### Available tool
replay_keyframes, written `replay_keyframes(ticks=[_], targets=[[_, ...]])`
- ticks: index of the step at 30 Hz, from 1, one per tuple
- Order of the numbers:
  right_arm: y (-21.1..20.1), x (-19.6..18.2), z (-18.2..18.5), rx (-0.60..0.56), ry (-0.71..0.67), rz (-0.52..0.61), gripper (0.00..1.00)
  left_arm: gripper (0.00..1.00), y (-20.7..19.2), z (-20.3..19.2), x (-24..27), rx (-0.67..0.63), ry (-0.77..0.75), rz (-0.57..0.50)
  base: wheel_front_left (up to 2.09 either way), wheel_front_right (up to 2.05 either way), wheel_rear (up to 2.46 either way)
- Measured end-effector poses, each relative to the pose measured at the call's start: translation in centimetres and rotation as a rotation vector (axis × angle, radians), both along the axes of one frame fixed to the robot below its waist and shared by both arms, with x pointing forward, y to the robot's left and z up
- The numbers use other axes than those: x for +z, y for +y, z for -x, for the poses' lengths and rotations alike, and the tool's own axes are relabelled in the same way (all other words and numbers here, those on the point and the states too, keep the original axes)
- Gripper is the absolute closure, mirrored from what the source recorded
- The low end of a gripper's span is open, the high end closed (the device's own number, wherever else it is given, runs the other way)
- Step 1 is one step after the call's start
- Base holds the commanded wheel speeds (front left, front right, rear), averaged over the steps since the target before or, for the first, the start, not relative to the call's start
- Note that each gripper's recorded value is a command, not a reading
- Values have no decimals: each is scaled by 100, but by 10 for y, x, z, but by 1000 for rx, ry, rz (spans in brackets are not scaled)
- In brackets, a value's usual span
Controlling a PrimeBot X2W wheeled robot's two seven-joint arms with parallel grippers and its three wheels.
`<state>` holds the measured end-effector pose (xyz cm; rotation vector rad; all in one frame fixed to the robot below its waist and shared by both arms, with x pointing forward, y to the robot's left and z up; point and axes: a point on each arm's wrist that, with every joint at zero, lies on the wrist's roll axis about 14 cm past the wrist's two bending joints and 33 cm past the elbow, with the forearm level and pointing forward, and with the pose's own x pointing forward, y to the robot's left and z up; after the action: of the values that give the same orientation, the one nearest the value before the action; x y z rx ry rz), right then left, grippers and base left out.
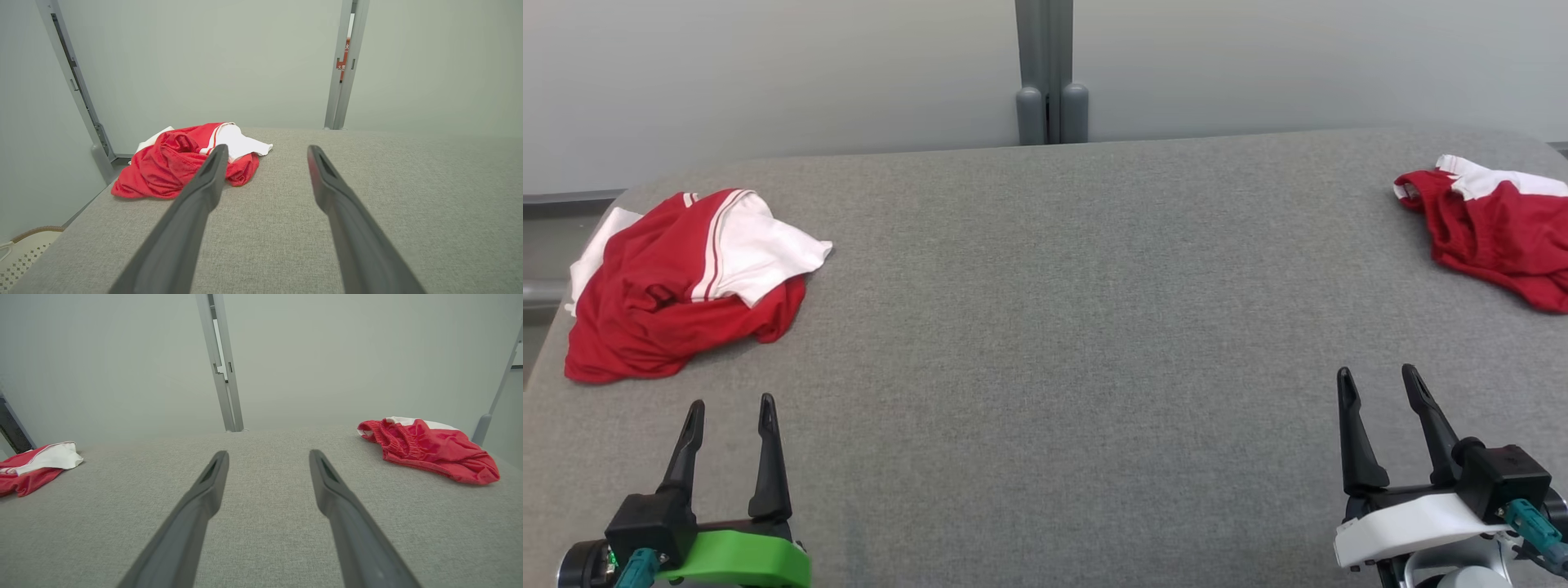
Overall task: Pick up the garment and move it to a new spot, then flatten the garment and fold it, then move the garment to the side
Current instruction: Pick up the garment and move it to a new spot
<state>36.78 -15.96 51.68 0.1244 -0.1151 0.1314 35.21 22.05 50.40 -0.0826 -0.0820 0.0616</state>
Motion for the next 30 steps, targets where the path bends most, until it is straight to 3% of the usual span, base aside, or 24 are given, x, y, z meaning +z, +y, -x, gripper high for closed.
replay_keyframes(ticks=[15,30], targets=[[49,-11,-19,142,34,-7,0,0,52,34,0,154,9,-26,0,0,0],[124,-19,-36,358,56,6,0,0,108,95,-2,376,27,-31,0,0,0]])
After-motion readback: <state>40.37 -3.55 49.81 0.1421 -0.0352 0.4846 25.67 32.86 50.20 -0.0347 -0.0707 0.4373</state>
